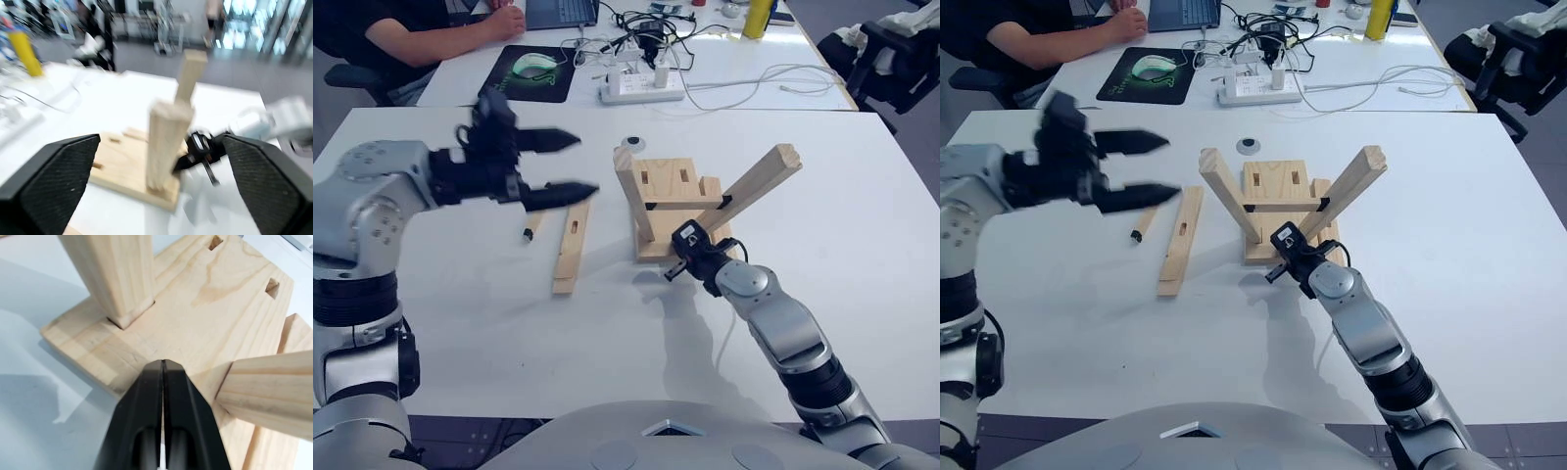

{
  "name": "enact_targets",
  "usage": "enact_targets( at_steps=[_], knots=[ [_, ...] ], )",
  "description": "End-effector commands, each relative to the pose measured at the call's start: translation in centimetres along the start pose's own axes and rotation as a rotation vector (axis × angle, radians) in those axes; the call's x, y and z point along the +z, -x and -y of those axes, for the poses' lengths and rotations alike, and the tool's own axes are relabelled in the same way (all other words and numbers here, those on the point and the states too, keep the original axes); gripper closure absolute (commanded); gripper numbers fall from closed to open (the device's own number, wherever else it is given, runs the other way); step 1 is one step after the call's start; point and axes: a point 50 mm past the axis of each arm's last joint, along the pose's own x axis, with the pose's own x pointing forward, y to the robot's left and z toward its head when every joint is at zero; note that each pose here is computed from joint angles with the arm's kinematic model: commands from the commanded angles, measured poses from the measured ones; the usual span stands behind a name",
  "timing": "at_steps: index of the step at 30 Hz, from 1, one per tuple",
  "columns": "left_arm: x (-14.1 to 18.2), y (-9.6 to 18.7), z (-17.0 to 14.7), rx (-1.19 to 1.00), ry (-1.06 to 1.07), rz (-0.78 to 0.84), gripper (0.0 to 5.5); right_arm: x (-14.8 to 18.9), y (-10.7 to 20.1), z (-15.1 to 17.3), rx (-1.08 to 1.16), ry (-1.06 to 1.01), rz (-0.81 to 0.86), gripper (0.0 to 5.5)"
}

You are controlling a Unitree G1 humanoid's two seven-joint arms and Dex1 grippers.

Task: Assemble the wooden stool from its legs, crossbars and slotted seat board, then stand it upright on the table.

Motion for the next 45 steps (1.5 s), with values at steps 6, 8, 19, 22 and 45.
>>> enact_targets(
  at_steps=[6, 8, 19, 22, 45],
  knots=[
    [2.5, -0.3, -2.6, 0.377, -0.053, 0.277, 2.31, -5.5, -1.7, -2.3, 0.094, -0.13, -0.264, 5.5],
    [2.0, -0.7, -2.5, 0.39, -0.027, 0.283, 2.58, -5.4, -2.1, -2.7, 0.1, -0.136, -0.267, 5.5],
    [0.7, -5.1, -0.7, 0.349, 0.072, 0.348, 4.09, -3.1, -4.6, -4.2, 0.115, -0.16, -0.216, 5.5],
    [0.8, -5.9, -0.5, 0.335, 0.093, 0.378, 4.55, -3.1, -4.9, -4.4, 0.114, -0.162, -0.216, 5.5],
    [5.7, -5.4, -3.5, 0.429, 0.022, 0.543, 5.48, -3.3, -5.1, -4.4, 0.14, -0.122, -0.227, 5.5]
  ],
)
